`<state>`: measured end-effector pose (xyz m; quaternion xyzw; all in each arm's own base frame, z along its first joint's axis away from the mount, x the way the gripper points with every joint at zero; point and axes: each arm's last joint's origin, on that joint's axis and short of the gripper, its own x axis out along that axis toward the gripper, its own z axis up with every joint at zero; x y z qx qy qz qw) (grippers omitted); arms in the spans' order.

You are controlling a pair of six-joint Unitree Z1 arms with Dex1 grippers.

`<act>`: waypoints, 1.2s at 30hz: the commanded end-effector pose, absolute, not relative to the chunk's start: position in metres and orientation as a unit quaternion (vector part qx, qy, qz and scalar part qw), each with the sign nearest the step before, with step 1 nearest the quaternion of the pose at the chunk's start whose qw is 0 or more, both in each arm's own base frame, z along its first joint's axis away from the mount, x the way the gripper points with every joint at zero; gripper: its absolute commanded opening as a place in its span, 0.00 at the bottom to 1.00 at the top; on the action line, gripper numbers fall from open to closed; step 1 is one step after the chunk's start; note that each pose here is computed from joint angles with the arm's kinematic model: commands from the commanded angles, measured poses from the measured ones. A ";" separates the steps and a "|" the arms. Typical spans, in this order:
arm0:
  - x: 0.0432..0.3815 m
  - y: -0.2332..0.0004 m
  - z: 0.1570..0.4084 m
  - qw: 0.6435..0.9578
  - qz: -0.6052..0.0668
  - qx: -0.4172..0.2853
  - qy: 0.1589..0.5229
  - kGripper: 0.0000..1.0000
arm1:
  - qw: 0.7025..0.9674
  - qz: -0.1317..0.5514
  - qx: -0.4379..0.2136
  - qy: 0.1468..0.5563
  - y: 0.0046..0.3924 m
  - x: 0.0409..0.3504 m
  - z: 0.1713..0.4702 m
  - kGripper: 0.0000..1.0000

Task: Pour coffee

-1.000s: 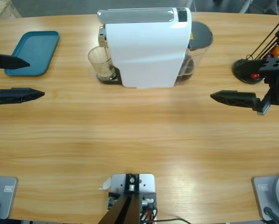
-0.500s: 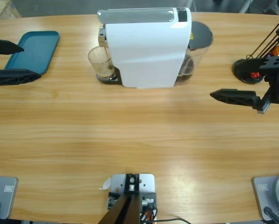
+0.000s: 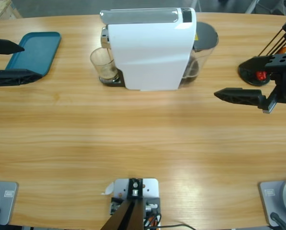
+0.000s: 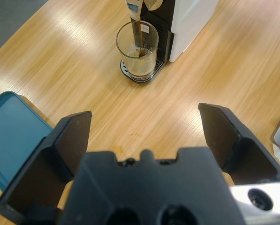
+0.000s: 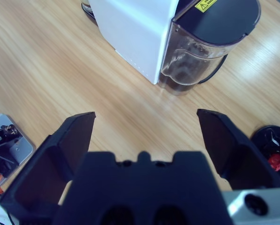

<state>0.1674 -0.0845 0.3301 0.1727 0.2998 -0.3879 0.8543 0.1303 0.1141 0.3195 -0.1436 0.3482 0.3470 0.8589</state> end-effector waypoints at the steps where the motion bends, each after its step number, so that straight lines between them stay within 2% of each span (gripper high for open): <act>1: 0.173 -0.084 0.324 0.852 -0.385 0.174 0.310 1.00 | 0.854 0.341 -0.156 0.362 0.116 0.135 0.312 1.00; 36: 0.172 -0.084 0.321 0.851 -0.385 0.174 0.312 1.00 | 0.853 0.340 -0.155 0.364 0.118 0.136 0.311 1.00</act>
